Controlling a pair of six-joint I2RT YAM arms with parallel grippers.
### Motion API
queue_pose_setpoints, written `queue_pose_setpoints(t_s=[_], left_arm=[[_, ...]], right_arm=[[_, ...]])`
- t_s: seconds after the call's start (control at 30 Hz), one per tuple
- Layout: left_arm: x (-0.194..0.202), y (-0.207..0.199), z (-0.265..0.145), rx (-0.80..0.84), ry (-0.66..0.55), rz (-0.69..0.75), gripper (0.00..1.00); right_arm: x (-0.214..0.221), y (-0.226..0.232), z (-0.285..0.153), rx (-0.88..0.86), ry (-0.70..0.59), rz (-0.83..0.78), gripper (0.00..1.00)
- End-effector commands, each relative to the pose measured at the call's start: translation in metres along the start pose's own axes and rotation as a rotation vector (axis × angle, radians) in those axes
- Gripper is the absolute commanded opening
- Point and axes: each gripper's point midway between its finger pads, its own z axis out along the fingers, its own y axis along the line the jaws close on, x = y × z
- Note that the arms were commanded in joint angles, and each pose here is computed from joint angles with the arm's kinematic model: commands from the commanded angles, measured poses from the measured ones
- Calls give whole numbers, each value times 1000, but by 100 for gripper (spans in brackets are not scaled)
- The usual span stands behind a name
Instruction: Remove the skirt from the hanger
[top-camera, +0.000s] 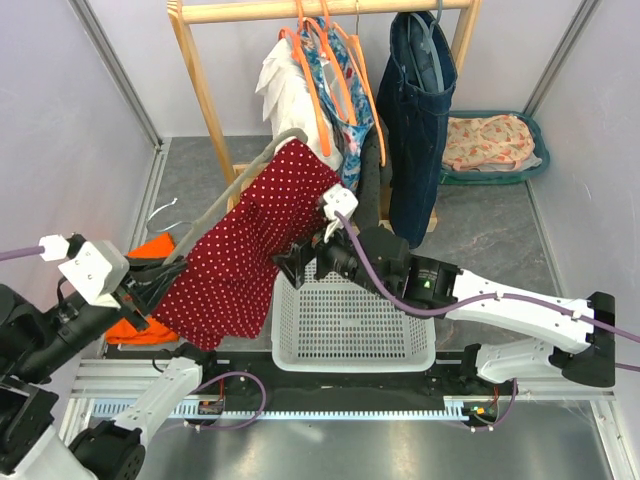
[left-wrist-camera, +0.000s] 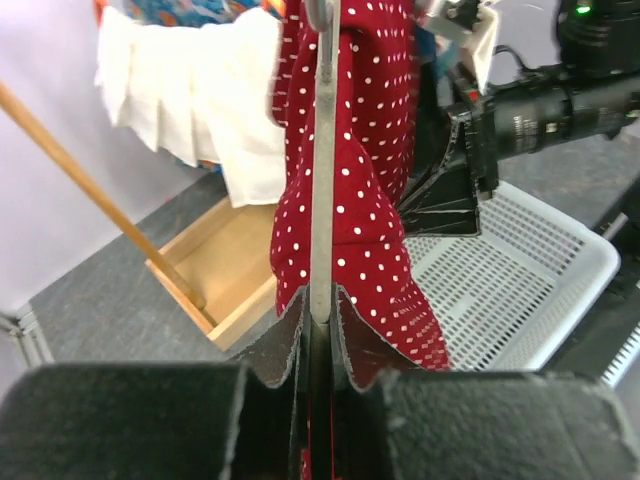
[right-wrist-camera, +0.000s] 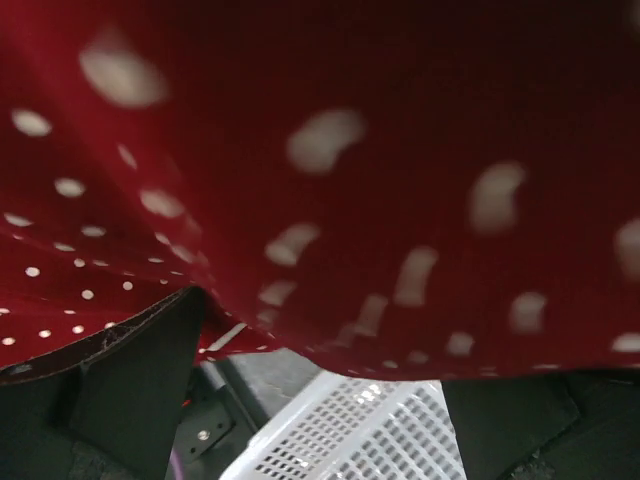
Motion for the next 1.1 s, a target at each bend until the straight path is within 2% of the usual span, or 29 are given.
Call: queue_pose_setpoints(t_s=[0.0,0.33,0.37,0.4,0.47,0.5,0.53,0.63,0.67,0.73,0.93,0.97,1.07], left_arm=[[10,4,27,55,52,-15,11],[16,13,49,52,48,-40,9],[17,13,49,51,48,-38,10],[17,13,50,51,48,-38,9],[17,14,51,47,46,-37,9],[16,14,50,47,44,-35,9],[17,14,49,45,45,-35,9],[19,14,50,42,46,-33,9],[19,15,50,39,45,-31,9],[20,16,50,34,45,-28,10],[24,28,56,-18,50,-19,9],[23,30,58,-27,44,-18,9],[27,40,65,-62,56,-21,8]], right_arm=[[-55,57,-25,-270,-205,21,98],[-36,76,-19,-345,-165,36,96],[-29,76,-14,-342,-144,35,93],[-30,76,-13,-338,-134,34,83],[-23,75,-8,-324,-108,28,72],[-25,75,-9,-318,-106,26,62],[-25,72,-8,-304,-107,22,58],[-29,64,-9,-261,-111,14,28],[-30,62,-9,-247,-109,12,12],[-31,55,-14,-217,-105,12,2],[-23,33,-37,-150,-87,86,0],[-5,27,-41,-132,-34,100,0],[3,17,-61,-117,-4,135,0]])
